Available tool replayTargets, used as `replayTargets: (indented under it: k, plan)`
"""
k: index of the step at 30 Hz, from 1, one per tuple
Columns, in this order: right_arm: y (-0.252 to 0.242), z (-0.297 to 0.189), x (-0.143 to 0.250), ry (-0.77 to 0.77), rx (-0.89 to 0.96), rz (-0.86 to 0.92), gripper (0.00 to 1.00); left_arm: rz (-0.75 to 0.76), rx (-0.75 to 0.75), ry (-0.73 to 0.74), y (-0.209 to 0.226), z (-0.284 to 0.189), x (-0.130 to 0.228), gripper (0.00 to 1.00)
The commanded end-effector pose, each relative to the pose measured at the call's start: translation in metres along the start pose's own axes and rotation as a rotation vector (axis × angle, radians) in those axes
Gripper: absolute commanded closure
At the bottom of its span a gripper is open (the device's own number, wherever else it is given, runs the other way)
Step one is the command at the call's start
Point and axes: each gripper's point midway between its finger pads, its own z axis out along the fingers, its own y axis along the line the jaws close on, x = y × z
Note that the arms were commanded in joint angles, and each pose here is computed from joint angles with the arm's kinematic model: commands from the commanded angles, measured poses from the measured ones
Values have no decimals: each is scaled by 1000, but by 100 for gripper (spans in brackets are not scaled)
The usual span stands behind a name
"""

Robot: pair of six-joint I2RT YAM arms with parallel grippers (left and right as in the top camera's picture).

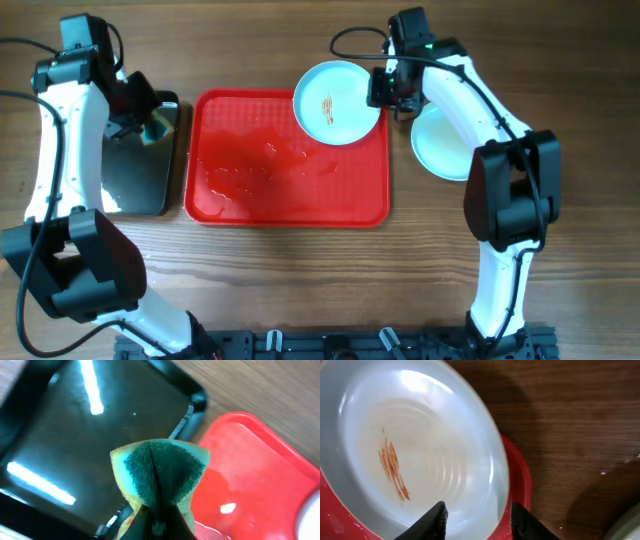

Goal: Clean dirty plates on tray and stack at the side
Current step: 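Reach the right gripper to the last plate and grip its rim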

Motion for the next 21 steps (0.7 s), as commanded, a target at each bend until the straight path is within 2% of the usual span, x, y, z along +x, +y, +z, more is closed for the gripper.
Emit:
replayTargets:
  k: [1, 13, 21]
  plan:
    - [-3, 30, 22, 84, 44, 8, 62, -34, -98, -16, 38, 19, -2, 96]
    - [-9, 28, 44, 173, 71, -13, 62, 3, -126, -4, 67, 83, 24, 96]
    - [18, 24, 96, 330, 96, -180, 62, -2, -172, 67, 80, 117, 51, 96]
